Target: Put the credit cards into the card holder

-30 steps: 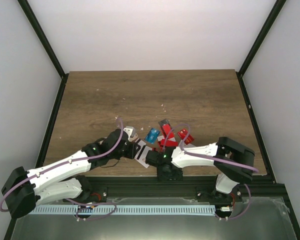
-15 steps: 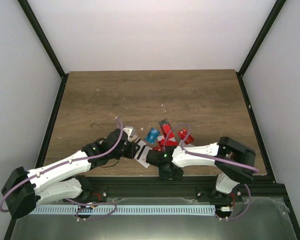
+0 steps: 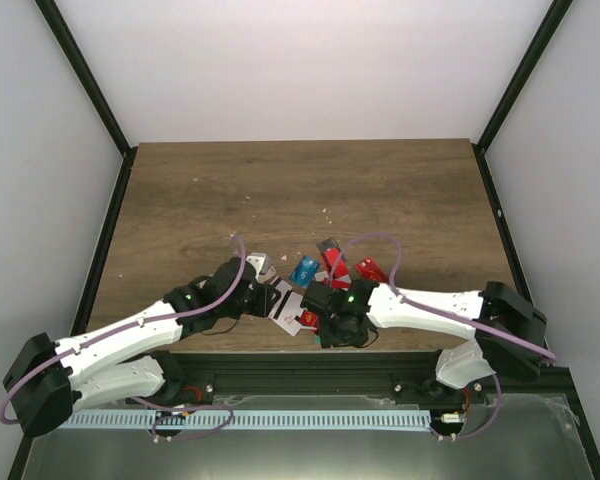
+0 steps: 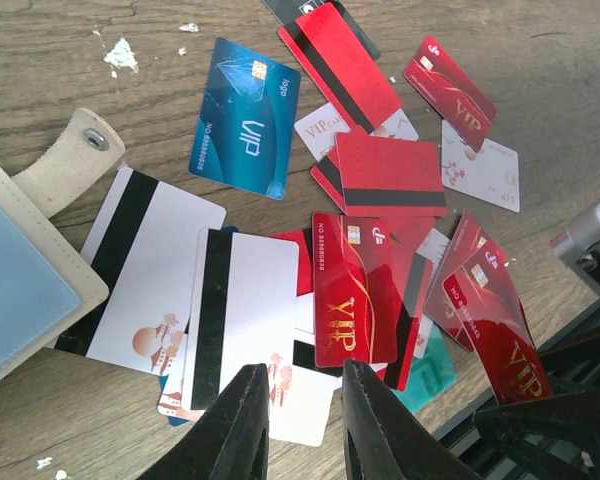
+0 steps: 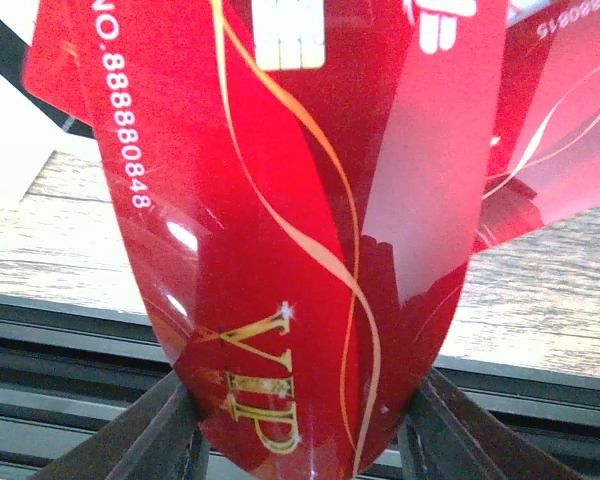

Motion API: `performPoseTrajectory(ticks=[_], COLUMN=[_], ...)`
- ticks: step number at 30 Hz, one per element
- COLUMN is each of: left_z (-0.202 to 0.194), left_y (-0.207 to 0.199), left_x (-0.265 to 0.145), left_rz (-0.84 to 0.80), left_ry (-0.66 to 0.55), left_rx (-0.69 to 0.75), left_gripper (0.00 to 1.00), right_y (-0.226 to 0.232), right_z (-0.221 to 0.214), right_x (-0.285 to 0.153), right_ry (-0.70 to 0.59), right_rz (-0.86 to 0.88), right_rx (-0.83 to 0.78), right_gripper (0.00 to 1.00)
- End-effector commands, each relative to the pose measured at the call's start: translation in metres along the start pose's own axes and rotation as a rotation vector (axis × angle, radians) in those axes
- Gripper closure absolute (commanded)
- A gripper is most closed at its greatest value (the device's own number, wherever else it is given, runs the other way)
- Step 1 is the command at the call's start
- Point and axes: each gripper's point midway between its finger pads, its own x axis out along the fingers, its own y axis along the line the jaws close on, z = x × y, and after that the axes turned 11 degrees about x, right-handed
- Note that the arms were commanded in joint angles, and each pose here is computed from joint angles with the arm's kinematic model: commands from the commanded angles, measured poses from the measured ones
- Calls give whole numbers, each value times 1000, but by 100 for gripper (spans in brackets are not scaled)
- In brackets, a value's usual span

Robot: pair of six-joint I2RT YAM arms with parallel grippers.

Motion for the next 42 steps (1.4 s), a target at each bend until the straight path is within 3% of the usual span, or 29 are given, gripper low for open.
performPoseTrajectory(ticks=[1,5,16,26,42], left_z=[6,7,34,42,44], left_y=[-7,-17,-65,-67,-55], left_x=[2,1,-35,-43,-32], left_rz=[-39,-104,-524,-557,-528], left_ry=[-13,-22,-168,-213,-223], left_rx=[-19,-53,-127,-129,-174], left_gripper=[77,71,56,58,73], right_y=[8,15,78,98,104], right_z=[12,19,51,54,51], right_x=[-17,-25,-90,-111,-115], right_ry=[-42,-73,-195,-215,-205], right_rz=[40,84,405,524,567], right_rx=[-11,-25,-89,-100,-114], right_gripper=[50,50,49,49,48])
